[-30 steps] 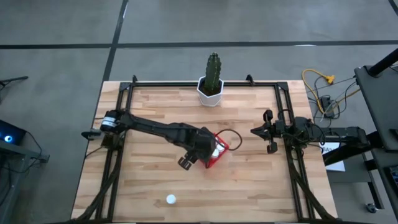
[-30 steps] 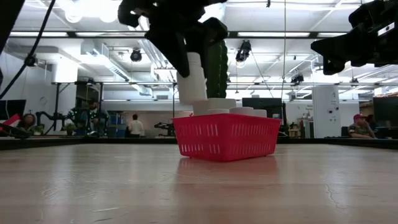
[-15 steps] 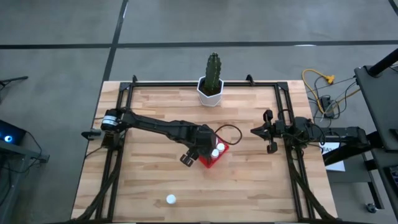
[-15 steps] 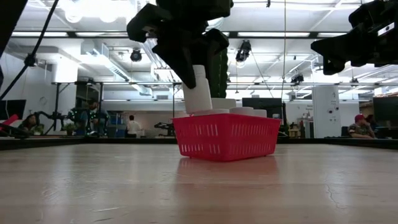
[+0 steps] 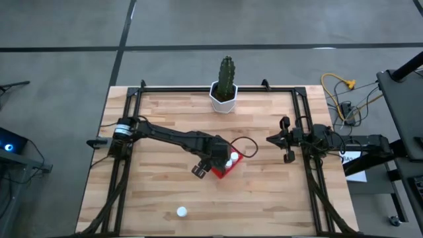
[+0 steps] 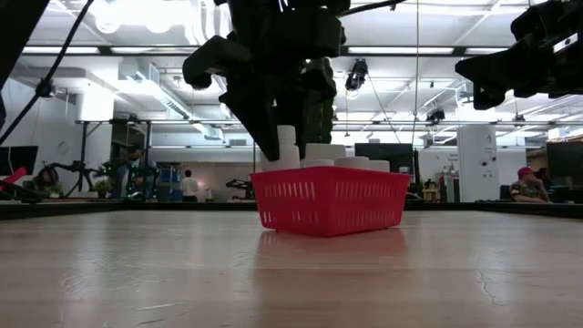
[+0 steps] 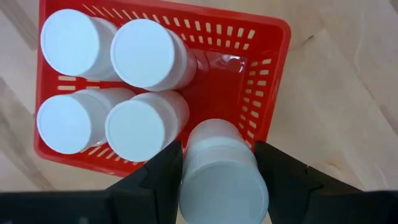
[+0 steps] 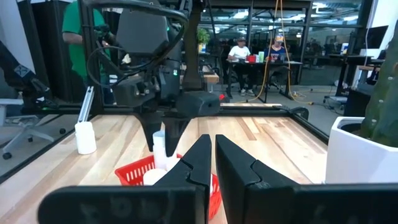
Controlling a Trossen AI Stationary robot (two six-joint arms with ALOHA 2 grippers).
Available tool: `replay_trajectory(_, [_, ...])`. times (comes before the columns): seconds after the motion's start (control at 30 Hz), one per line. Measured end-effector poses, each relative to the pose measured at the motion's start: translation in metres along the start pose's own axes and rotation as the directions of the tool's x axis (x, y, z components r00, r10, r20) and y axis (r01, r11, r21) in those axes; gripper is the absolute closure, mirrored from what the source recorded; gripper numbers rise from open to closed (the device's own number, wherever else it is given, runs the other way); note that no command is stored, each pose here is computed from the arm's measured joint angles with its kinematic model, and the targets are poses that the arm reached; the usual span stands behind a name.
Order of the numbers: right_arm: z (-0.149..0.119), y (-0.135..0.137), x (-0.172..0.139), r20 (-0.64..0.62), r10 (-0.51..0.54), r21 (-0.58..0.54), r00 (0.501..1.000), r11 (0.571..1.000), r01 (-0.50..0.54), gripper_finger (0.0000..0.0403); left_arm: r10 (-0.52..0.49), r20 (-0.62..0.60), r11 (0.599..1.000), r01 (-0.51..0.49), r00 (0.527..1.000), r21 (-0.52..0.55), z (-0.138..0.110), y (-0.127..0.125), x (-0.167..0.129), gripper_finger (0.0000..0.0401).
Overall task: Pick and place pill bottles into a basket
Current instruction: Put the white pill bottle into the red bin
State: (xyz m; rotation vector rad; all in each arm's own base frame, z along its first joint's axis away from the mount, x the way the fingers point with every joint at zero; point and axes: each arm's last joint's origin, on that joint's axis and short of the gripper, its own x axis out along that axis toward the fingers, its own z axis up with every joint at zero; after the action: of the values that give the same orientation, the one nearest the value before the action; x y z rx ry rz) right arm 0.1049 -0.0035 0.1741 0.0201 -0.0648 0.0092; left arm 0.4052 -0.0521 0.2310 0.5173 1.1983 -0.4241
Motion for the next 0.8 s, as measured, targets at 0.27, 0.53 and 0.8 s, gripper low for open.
replay_trajectory(0.27, [0.0000,0.0000,0.0000,0.000,0.000,0.001,1.000,1.000,0.000,0.0390,0.030,-0.024,1.000,-0.030,0.999,-0.002,-0.0021,0.0012,0.0015,0.0239])
replay_trajectory(0.53, [0.0000,0.0000,0.0000,0.000,0.001,0.001,1.000,1.000,-0.001,0.0390,0.028,-0.037,0.999,-0.029,0.999,-0.031,-0.0045,0.0007,0.0041,0.0227])
replay_trajectory(0.8, [0.0000,0.0000,0.0000,0.000,0.000,0.002,1.000,1.000,0.000,0.0390,0.097,-0.076,0.995,-0.100,0.992,-0.030,-0.0057,0.0026,0.0039,0.0189])
